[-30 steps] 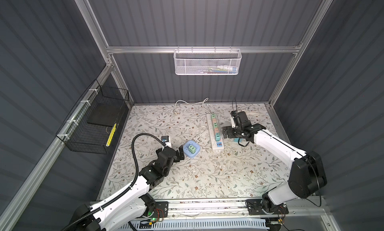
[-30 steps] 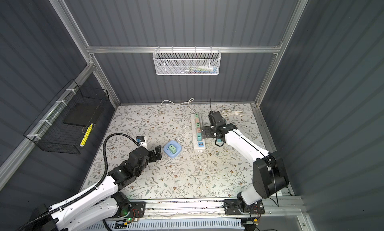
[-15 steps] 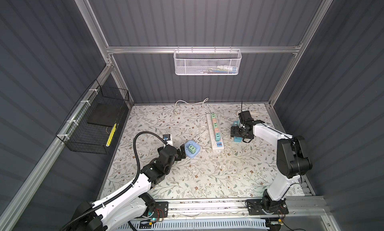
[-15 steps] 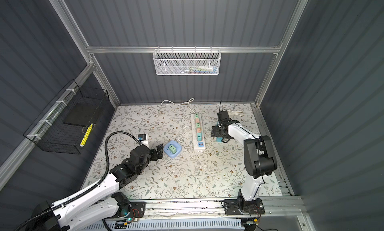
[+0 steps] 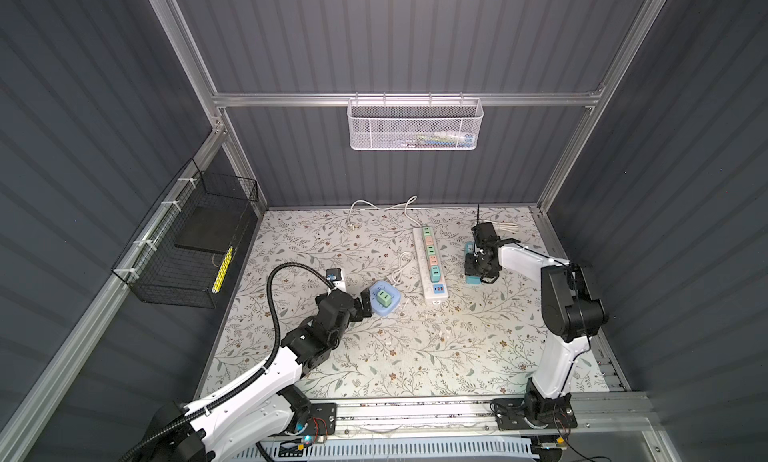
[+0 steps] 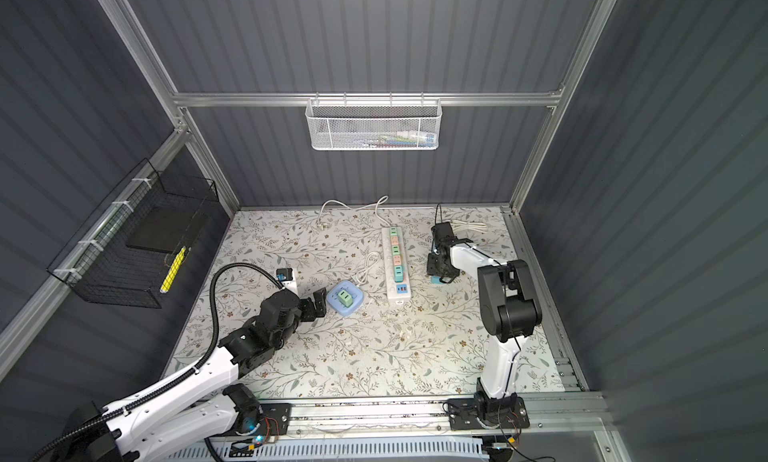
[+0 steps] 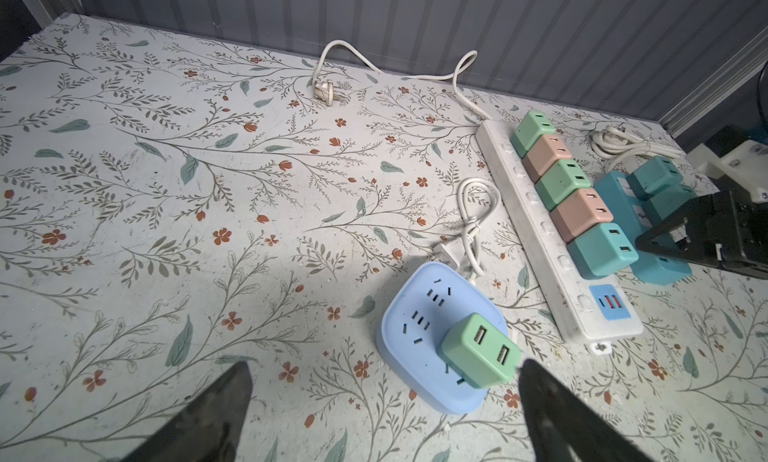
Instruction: Insert the plug
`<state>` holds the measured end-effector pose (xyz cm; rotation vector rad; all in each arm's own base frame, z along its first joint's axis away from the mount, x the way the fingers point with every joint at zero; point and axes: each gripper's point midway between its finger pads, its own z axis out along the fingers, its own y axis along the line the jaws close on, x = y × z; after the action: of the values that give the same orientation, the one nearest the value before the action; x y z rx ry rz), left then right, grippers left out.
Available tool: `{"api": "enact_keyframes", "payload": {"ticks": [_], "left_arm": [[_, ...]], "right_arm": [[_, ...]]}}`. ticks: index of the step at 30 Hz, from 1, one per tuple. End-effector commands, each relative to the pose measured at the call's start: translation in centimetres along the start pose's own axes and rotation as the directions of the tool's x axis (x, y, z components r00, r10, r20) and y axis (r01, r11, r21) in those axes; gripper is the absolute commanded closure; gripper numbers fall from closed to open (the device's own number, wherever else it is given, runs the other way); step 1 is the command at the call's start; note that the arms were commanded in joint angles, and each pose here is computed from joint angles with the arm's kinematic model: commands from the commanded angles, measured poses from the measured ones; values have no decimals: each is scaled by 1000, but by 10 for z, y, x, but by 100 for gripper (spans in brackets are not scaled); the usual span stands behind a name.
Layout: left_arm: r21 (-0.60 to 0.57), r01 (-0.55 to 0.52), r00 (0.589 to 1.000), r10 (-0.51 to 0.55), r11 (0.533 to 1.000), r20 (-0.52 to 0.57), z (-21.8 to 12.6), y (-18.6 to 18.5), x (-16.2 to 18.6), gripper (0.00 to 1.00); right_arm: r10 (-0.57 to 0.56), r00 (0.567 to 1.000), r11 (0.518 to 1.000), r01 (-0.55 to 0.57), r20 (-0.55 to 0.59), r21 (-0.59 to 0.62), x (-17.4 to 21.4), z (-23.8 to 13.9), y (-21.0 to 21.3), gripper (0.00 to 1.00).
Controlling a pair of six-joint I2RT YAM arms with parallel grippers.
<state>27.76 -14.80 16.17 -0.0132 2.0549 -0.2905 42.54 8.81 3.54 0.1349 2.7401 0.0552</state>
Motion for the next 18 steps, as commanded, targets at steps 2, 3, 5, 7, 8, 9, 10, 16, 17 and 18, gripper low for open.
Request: {"api": "enact_keyframes", "payload": {"ticks": [2, 3, 5, 7, 8, 9, 10, 16, 17, 18], "left_arm": [[15, 10, 1000, -10, 1000, 29, -2, -5, -16, 0], [14, 11, 1000, -11, 1000, 28, -1, -5, -16, 0], [16, 11, 1000, -12, 1000, 27, -1, -6, -16, 0], [20, 12, 1000, -13, 1000, 25, -1, -7, -15, 0], [20, 13, 1000, -14, 1000, 24, -1, -7, -16, 0], [20, 15, 1000, -16, 1000, 24, -1, -7, -16, 0], [22, 14, 1000, -15, 1000, 24, -2, -7, -16, 0], [21, 17, 999, -18, 1000, 28, -4, -6, -18, 0], [19, 18, 999, -18, 1000, 29, -4, -6, -19, 0], [18, 18, 999, -18, 1000, 32, -5, -6, -20, 0]], "right_arm": [[-64, 997, 997, 62, -36, -50, 17, 3, 28, 62], [-80, 996, 995, 78, -42, -59, 21, 4, 35, 62], [-104, 993, 992, 101, -49, -72, 28, 5, 46, 63], [-124, 991, 990, 120, -52, -77, 33, 5, 55, 62], [-130, 990, 989, 126, -54, -78, 36, 5, 58, 62], [-134, 990, 988, 129, -50, -83, 36, 4, 61, 61], [-134, 990, 989, 130, -49, -77, 37, 3, 61, 60], [-135, 990, 989, 133, -35, -72, 33, -4, 61, 44], [-138, 990, 988, 136, -24, -73, 31, -9, 61, 41], [-139, 990, 988, 137, -14, -76, 29, -13, 61, 39]]}}
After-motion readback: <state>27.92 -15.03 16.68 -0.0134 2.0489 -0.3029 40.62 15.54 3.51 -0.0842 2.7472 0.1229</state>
